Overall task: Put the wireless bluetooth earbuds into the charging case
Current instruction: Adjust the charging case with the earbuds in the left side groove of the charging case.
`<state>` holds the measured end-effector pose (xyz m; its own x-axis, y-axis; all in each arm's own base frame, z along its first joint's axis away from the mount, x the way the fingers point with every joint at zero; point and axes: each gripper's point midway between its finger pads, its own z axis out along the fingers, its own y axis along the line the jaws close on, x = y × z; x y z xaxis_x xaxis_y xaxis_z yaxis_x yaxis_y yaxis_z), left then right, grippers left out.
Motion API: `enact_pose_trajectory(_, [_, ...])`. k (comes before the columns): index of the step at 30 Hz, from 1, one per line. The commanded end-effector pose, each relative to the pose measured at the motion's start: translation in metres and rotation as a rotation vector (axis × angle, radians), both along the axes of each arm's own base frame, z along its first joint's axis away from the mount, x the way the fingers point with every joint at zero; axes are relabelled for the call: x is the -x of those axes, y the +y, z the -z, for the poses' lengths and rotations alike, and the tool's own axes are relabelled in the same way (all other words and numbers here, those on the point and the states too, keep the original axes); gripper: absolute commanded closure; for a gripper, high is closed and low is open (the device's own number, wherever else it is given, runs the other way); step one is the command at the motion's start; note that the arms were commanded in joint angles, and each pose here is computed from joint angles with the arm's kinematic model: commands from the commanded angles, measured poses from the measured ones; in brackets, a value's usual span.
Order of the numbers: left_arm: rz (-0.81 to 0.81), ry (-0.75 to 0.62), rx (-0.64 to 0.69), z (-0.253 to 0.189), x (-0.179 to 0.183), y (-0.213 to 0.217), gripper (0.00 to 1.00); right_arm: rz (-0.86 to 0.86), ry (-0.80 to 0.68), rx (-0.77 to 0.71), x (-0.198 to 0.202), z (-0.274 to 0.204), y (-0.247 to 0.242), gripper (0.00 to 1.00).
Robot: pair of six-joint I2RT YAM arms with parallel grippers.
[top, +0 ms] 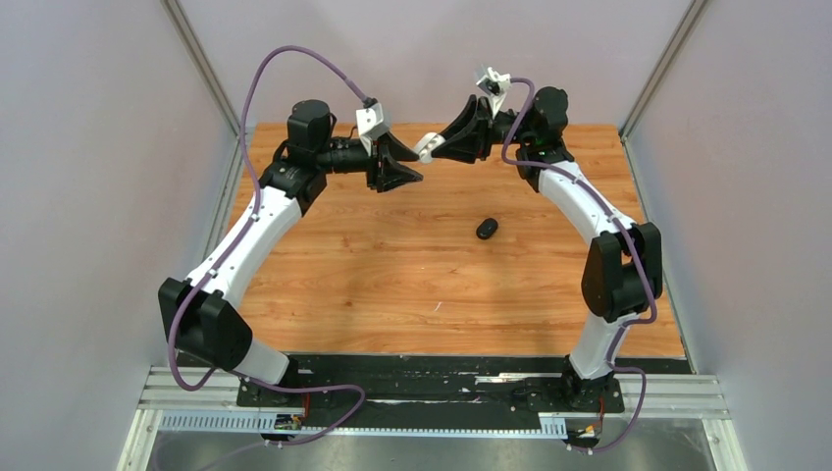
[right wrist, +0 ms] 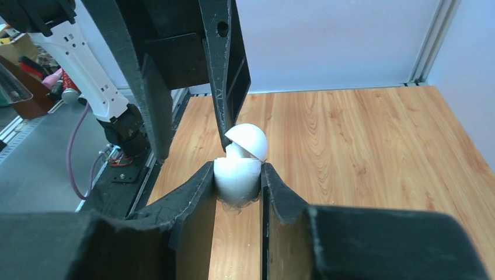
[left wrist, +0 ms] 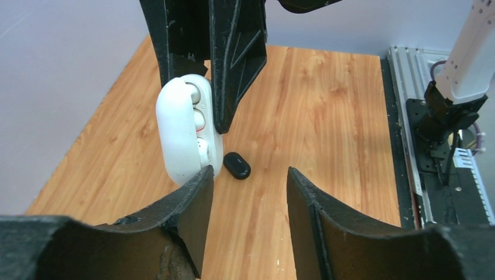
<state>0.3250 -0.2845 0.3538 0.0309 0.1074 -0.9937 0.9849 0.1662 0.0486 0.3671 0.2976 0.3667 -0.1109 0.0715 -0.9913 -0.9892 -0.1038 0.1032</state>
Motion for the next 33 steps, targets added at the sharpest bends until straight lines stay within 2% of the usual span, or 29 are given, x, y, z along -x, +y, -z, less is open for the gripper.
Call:
enact_pose_trajectory(1, [-0.029, -0.065, 0.042, -0.022, -0.007, -0.004, 0.38, -0.030, -0.118, -0.012, 0.023, -0.021, -0.001, 1.00])
enact_pose_trajectory(5, [-0.061, -0.083, 0.047, -0.025, -0.012, -0.002, 0.32, -0.066, -0.126, -0.002, 0.029, -0.017, -0.002, 1.00])
enact_pose_trajectory(11, [-0.106, -0.074, 0.041, -0.021, -0.020, 0.000, 0.31, -0.105, -0.136, 0.001, 0.038, -0.017, 0.000, 1.00])
enact_pose_trajectory(15, [-0.123, -0.079, 0.034, -0.020, -0.024, 0.001, 0.35, -0.105, -0.137, -0.001, 0.039, -0.017, 0.000, 1.00])
enact_pose_trajectory(18, [-0.126, -0.072, 0.033, -0.020, -0.023, 0.002, 0.41, -0.105, -0.135, 0.000, 0.039, -0.016, 0.000, 1.00])
enact_pose_trajectory(25, [-0.176, -0.053, 0.028, -0.027, -0.031, 0.017, 0.42, -0.102, -0.142, 0.000, 0.042, -0.016, -0.001, 1.00])
enact_pose_trajectory(27, [-0.169, -0.047, 0.022, -0.026, -0.031, 0.019, 0.46, -0.102, -0.141, 0.000, 0.042, -0.016, -0.001, 1.00])
enact_pose_trajectory(31, [-0.140, -0.026, 0.013, -0.020, -0.028, 0.017, 0.63, -0.108, -0.146, 0.001, 0.043, -0.016, -0.001, 1.00])
enact_pose_trajectory(33, [-0.134, -0.018, 0.018, -0.020, -0.029, 0.016, 0.67, -0.110, -0.147, 0.001, 0.044, -0.016, -0.001, 1.00])
